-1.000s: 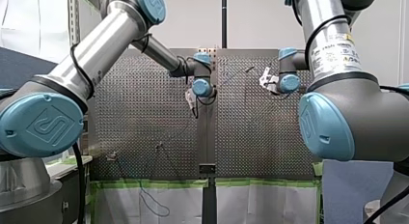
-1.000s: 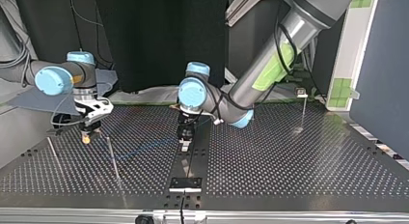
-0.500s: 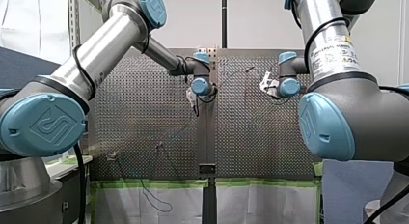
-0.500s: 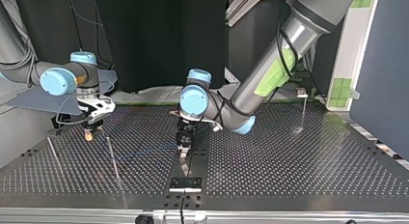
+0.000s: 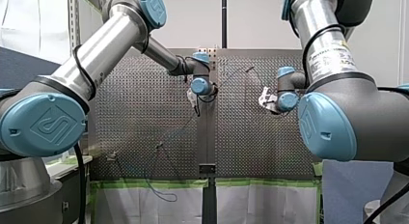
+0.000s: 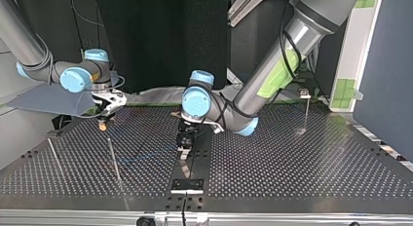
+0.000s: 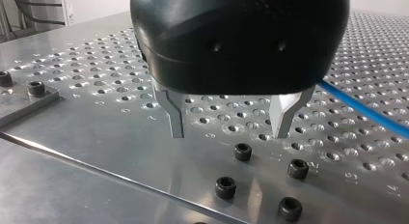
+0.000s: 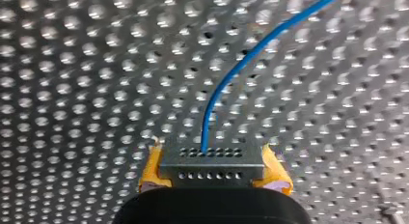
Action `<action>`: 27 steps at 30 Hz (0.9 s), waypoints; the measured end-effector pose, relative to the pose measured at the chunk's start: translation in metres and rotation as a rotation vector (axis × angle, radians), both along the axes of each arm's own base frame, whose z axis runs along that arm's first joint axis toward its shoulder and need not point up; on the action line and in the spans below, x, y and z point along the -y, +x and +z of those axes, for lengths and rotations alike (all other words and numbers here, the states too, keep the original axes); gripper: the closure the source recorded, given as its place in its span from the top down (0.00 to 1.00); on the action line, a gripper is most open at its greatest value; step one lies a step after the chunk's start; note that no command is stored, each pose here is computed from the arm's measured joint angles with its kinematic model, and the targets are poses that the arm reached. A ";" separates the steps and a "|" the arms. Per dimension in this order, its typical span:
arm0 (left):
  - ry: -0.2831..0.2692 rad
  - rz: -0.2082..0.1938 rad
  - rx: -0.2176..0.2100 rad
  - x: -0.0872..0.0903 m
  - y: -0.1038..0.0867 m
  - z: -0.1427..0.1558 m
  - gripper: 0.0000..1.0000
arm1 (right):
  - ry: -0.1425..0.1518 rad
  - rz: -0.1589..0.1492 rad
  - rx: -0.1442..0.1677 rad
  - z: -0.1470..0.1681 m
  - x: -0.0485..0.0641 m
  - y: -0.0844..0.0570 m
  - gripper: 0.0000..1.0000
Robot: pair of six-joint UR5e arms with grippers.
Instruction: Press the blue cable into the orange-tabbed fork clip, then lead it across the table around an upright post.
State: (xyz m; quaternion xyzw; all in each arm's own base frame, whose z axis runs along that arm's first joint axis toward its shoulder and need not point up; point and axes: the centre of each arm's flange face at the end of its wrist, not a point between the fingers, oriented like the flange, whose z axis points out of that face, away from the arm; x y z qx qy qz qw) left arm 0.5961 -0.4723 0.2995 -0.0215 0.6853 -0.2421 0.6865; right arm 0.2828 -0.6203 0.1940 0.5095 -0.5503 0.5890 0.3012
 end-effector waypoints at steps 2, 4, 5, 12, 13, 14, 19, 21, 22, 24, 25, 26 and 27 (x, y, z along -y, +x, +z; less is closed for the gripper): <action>-0.002 0.000 0.000 0.000 0.000 0.000 0.86 | 0.008 0.004 -0.010 -0.009 -0.001 0.002 0.00; -0.003 0.001 0.000 0.000 0.000 0.000 0.86 | 0.017 0.006 -0.018 -0.016 -0.001 0.003 0.00; -0.003 0.001 0.000 0.000 0.000 0.000 0.86 | 0.022 0.008 -0.024 -0.021 -0.002 0.004 0.00; -0.004 0.005 0.000 -0.002 0.001 0.000 0.86 | 0.048 0.015 -0.050 -0.047 -0.002 0.007 0.00; -0.004 0.005 0.000 -0.002 0.001 0.000 0.86 | 0.052 0.015 -0.053 -0.050 -0.002 0.007 0.00; -0.004 0.006 0.000 -0.002 0.001 0.000 0.86 | 0.057 0.014 -0.057 -0.055 -0.002 0.006 0.00; -0.004 0.006 0.000 -0.002 0.001 0.000 0.86 | 0.079 0.010 -0.075 -0.074 -0.001 0.001 0.00; -0.004 0.007 0.000 -0.002 0.002 0.000 0.86 | 0.080 0.005 -0.076 -0.079 -0.001 -0.001 0.00; -0.004 0.007 0.000 -0.002 0.002 0.000 0.86 | 0.079 0.004 -0.076 -0.080 -0.001 -0.002 0.00; -0.004 0.008 0.000 -0.002 0.002 0.000 0.86 | 0.077 0.000 -0.075 -0.083 -0.001 -0.005 0.00; -0.004 0.008 0.000 -0.002 0.002 0.000 0.86 | 0.077 -0.001 -0.075 -0.084 -0.001 -0.005 0.00; -0.004 0.008 0.000 -0.002 0.002 0.000 0.86 | 0.077 -0.002 -0.076 -0.084 -0.001 -0.006 0.00; -0.004 0.008 0.000 -0.002 0.002 0.000 0.86 | 0.077 -0.003 -0.076 -0.085 -0.001 -0.007 0.00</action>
